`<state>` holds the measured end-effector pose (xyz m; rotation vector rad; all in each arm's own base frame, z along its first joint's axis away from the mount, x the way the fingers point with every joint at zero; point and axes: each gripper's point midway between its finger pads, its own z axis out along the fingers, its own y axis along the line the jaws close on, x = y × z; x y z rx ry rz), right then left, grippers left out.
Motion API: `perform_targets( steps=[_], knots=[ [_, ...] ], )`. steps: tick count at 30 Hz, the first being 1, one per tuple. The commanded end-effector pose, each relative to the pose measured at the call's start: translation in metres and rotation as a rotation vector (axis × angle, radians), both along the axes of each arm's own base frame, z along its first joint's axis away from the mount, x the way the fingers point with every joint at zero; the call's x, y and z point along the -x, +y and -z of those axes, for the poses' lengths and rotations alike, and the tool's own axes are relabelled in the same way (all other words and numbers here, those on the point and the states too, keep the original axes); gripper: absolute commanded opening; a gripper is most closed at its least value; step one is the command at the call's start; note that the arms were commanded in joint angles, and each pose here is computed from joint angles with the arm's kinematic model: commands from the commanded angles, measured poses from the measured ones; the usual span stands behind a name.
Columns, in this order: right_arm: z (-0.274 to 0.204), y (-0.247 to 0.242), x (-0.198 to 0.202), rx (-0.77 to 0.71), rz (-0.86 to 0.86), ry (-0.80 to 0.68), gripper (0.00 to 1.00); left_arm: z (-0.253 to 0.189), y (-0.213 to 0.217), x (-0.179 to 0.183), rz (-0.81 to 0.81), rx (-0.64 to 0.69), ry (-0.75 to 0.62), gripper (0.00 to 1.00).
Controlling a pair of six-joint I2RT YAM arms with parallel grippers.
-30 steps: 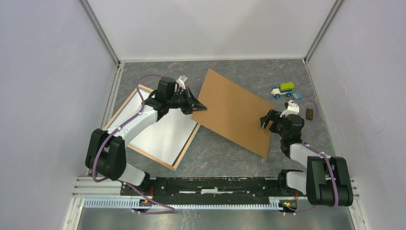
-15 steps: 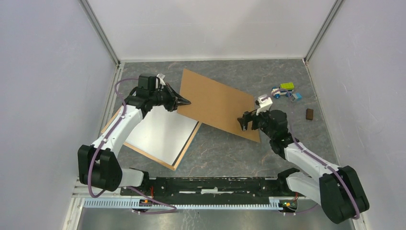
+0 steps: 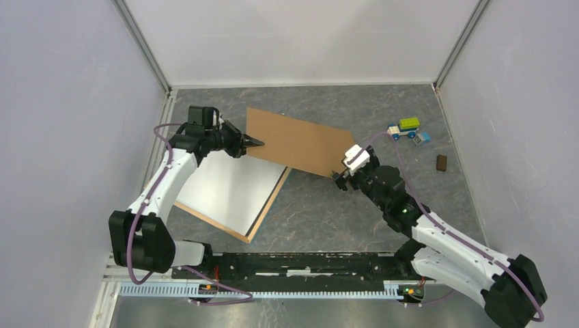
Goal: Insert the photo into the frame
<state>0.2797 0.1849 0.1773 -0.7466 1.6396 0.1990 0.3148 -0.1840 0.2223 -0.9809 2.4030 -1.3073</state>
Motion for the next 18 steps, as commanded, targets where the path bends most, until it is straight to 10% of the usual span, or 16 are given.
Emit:
perform_targets(
  steps=[1, 18],
  knots=[
    [0.005, -0.007, 0.020, 0.089, -0.033, -0.069, 0.93, -0.028, 0.003, -0.002, -0.075, 0.077, 0.024, 0.02],
    [-0.044, 0.046, 0.042, 0.227, -0.153, -0.149, 0.86, -0.029, 0.016, 0.024, -0.119, 0.020, -0.008, 0.02]
  ],
)
